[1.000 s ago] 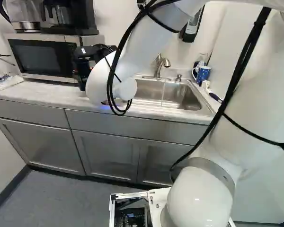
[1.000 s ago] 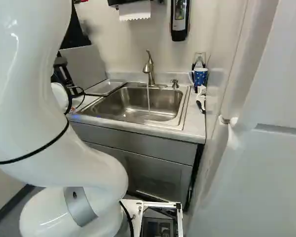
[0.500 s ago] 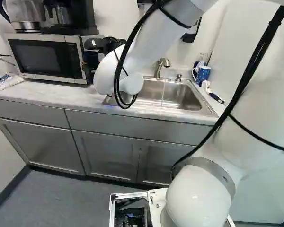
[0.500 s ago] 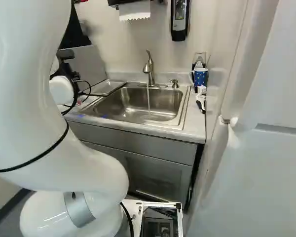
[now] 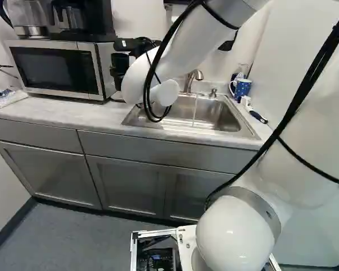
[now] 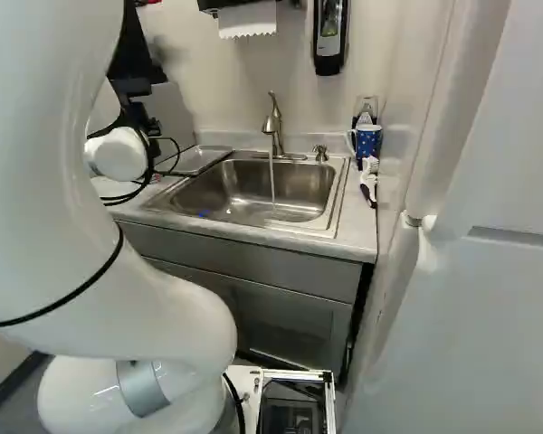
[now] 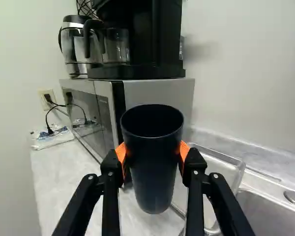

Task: Rinse the cup and place it in the tray

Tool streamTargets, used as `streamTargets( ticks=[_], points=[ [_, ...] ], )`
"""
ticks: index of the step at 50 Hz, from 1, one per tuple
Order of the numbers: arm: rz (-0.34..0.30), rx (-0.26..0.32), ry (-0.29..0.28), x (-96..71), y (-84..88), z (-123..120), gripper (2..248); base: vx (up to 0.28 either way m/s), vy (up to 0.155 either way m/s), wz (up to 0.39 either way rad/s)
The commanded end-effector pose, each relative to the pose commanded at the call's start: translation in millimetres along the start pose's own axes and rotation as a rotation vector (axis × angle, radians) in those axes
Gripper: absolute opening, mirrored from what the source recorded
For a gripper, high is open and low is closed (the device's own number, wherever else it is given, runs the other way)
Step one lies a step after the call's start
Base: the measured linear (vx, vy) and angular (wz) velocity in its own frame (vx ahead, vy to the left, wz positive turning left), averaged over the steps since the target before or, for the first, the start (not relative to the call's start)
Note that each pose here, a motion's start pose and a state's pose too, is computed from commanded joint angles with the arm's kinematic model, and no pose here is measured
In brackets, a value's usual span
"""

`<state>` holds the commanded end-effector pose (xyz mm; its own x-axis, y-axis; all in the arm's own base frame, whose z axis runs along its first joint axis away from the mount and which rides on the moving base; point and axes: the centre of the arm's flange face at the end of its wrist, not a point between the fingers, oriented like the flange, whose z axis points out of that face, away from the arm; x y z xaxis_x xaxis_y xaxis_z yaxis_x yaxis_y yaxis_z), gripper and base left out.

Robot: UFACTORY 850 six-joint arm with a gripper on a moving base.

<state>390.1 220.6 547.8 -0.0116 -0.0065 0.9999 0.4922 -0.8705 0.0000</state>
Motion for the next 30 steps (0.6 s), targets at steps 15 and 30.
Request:
streamTargets(
  ticks=[15,30],
  points=[
    [-0.001,-0.050,0.000,-0.1,22.3,-4,122,0.000,0.000,0.000],
    [-0.001,-0.101,0.001,-0.3,44.4,-9,122,0.000,0.000,0.000]
  ],
)
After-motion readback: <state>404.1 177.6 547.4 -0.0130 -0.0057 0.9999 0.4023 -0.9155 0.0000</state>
